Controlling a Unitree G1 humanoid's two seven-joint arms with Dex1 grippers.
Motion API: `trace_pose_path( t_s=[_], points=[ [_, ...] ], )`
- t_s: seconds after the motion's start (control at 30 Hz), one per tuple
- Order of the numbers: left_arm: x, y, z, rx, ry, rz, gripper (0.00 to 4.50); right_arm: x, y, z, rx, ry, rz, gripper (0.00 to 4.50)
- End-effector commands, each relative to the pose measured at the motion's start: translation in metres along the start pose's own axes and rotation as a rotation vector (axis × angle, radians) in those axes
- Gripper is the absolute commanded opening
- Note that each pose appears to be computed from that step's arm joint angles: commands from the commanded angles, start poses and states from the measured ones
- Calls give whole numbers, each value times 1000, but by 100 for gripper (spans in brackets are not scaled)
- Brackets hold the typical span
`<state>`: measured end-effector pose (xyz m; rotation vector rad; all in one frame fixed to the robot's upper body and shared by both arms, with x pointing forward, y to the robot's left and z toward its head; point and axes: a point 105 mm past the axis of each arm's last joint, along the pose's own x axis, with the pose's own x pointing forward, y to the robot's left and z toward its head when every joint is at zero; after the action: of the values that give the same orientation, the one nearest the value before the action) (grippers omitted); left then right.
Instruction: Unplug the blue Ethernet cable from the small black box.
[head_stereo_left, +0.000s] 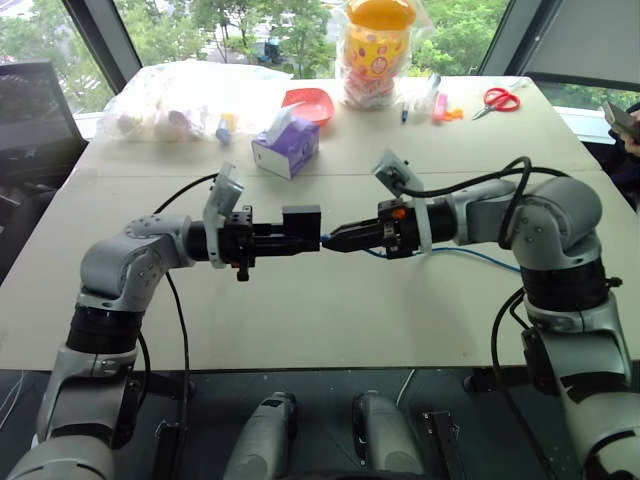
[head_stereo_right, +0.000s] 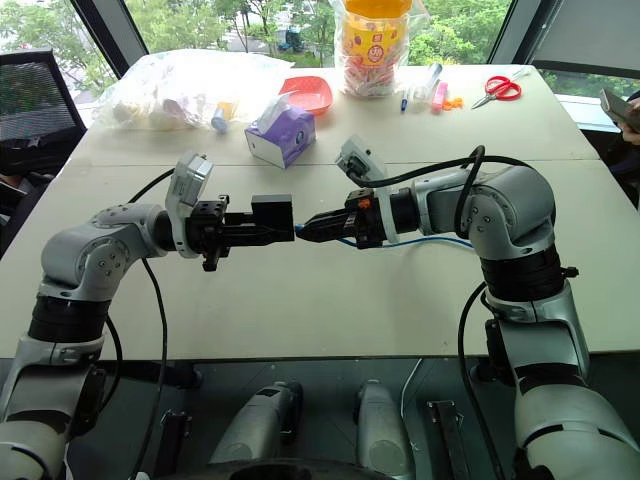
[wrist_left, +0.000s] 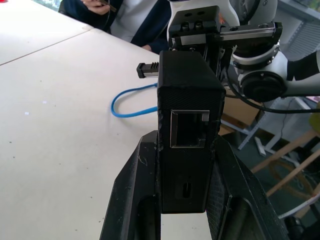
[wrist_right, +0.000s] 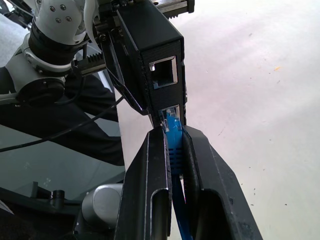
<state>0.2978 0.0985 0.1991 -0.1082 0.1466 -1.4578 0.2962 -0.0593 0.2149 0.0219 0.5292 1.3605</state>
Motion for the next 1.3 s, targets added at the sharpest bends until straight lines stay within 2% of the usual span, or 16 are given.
trace_pose_path(
  t_s=[0.03,0.43,0.7,0.97,1.0,1.13,1.2,1.3],
  points=[
    [1,-4,8,39,-7,-9,52,3,13,11,-65,-12,45,4],
    [1,-7,3,42,20,-28,52,4,12,14,-52,-2,45,4],
    [-6,-9,3,37,32,-25,52,-12,-19,-11,13,46,-22,4],
    [-10,-11,5,32,33,-15,52,-26,-36,-18,49,52,-61,4],
    [-11,-10,5,35,33,-8,52,-29,-40,-20,53,51,-83,4],
    [-11,20,-6,139,48,153,52,-43,-109,-22,-85,9,-514,4],
    [-6,33,-18,212,79,215,52,-44,-134,-28,-84,18,-668,4],
    [0,47,-25,271,74,287,52,-42,-146,-30,-82,-6,-739,4]
  ],
)
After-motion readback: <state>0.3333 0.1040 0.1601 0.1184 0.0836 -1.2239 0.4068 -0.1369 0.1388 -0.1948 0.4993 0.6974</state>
